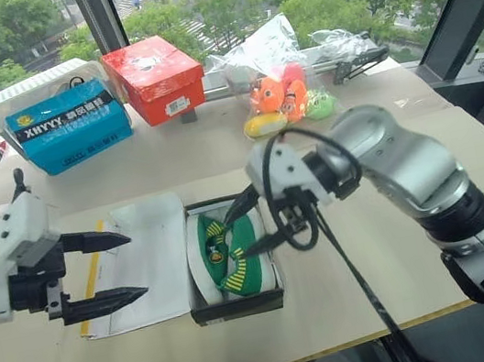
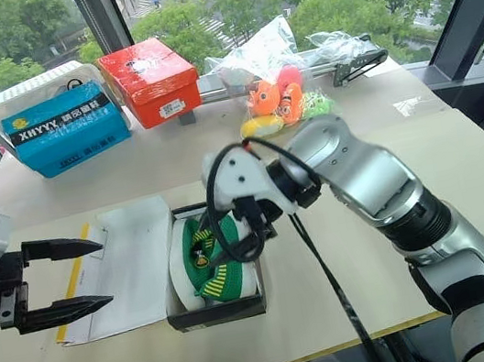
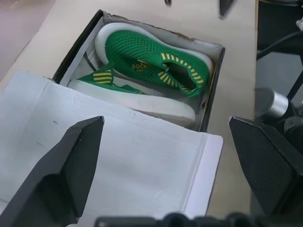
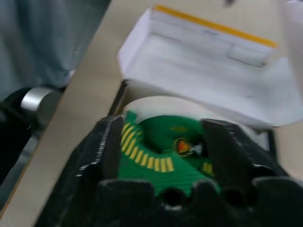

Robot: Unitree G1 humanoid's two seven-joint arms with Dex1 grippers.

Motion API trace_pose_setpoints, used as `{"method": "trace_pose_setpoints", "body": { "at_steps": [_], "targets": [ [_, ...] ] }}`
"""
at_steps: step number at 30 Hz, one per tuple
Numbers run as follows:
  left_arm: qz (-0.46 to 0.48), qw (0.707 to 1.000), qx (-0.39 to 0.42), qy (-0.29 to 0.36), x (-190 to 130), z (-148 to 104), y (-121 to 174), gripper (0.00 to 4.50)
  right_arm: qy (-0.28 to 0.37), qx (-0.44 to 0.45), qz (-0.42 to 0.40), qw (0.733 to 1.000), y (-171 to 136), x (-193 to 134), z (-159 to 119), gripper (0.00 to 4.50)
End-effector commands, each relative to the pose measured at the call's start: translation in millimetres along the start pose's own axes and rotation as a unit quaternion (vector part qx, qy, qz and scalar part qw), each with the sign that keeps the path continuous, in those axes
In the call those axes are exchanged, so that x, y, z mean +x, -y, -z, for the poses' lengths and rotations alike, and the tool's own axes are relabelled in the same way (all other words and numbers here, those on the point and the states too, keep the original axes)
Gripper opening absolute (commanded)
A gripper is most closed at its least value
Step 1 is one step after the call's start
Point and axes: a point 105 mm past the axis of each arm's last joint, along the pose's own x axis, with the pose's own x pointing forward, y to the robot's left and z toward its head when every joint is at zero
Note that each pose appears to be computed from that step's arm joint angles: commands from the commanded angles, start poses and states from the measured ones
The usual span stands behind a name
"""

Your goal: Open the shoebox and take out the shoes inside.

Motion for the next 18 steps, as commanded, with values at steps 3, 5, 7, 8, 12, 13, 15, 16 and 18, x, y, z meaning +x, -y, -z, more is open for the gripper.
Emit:
{"method": "trace_pose_setpoints", "body": {
  "at_steps": [3,5,7,8,12,13,15,16,18],
  "targets": [
    [0.001,1.000,0.020,-0.002,1,-3,-4,4.50,-0.052,-0.058,-0.046,0.996,5,16,21,4.48],
    [0.003,1.000,0.019,-0.004,1,-2,-2,4.50,-0.058,-0.072,-0.070,0.993,4,17,22,4.48],
    [0.002,1.000,0.020,-0.008,2,-1,-1,4.50,-0.065,-0.075,-0.091,0.991,3,19,26,4.48],
    [0.002,1.000,0.021,-0.006,2,-2,0,4.50,-0.072,-0.076,-0.103,0.989,3,22,31,4.48],
    [0.004,1.000,0.023,-0.001,3,-6,4,4.50,-0.095,-0.076,-0.136,0.983,0,30,49,4.48],
    [0.003,1.000,0.023,-0.001,4,-6,5,4.50,-0.099,-0.074,-0.147,0.981,-2,31,53,4.48],
    [0.002,1.000,0.022,-0.001,4,-6,6,4.50,-0.106,-0.072,-0.159,0.979,-5,36,60,4.24],
    [0.001,1.000,0.021,-0.001,4,-6,7,4.50,-0.108,-0.072,-0.162,0.978,-5,38,63,3.96],
    [-0.001,1.000,0.019,-0.001,4,-5,8,4.50,-0.114,-0.070,-0.168,0.977,-5,40,67,3.47]
  ]
}}
